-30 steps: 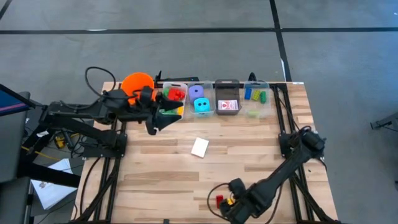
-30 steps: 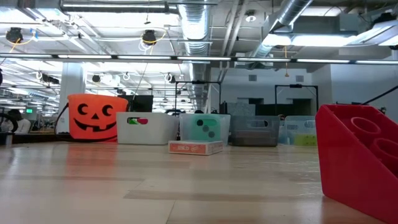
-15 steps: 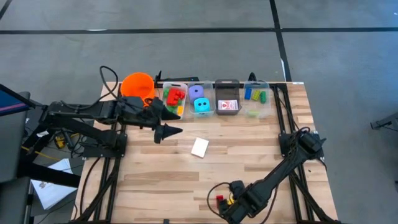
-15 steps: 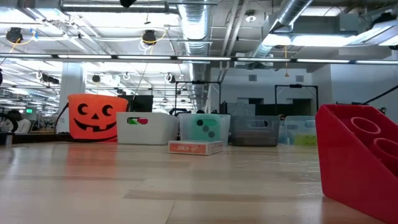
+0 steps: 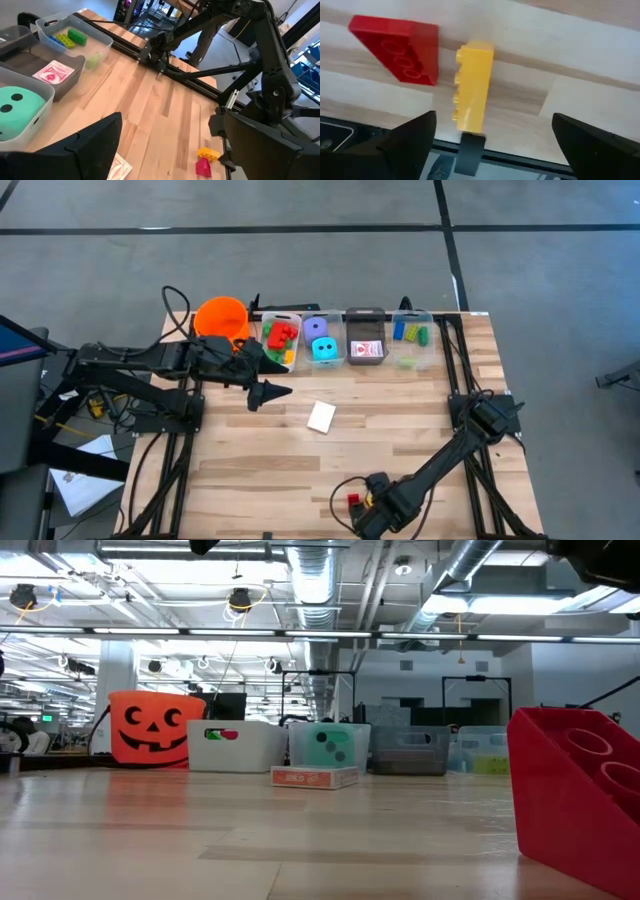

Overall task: Pick & Place Toys
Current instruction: Put the yellow game piece into the right transparent bin

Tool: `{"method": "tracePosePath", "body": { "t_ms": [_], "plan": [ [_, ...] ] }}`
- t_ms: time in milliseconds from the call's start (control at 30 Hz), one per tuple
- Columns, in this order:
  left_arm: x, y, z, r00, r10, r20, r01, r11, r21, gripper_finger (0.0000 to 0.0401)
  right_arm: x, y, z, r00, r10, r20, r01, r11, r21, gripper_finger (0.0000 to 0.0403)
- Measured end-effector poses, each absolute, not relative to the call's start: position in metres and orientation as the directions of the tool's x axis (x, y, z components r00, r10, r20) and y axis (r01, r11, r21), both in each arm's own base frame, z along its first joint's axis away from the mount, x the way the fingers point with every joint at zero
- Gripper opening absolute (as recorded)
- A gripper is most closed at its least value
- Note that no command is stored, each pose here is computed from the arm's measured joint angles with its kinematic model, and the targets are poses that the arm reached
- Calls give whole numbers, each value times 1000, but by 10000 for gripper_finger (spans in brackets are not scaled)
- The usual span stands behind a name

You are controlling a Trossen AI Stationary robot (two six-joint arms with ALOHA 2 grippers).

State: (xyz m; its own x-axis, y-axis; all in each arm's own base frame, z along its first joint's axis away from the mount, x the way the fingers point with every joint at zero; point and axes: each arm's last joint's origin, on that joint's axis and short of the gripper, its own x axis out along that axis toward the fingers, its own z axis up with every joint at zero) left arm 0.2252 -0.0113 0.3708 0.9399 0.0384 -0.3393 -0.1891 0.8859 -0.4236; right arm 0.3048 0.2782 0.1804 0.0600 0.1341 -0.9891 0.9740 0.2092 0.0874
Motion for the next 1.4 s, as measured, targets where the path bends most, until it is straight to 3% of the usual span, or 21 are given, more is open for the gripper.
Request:
{"method": "tracePosePath", "body": {
  "t_ms": [333,567,1000,1200,1400],
  "plan": [
    [225,-11,371,942,38,-335,-188,884,-427,343,307,279,165,30,104,-994,970,238,55,371],
    [225,-11,371,941,38,-335,-188,884,-428,343,325,283,144,55,186,-981,954,280,107,339],
    [225,-11,371,942,38,-335,-188,884,-428,343,327,277,143,37,175,-984,956,281,86,269],
    [225,-11,371,941,38,-335,-188,884,-428,343,328,275,143,34,171,-985,957,277,81,209],
    [225,-11,371,941,38,-335,-188,884,-428,343,329,273,143,33,171,-985,958,274,80,106]
  ]
}}
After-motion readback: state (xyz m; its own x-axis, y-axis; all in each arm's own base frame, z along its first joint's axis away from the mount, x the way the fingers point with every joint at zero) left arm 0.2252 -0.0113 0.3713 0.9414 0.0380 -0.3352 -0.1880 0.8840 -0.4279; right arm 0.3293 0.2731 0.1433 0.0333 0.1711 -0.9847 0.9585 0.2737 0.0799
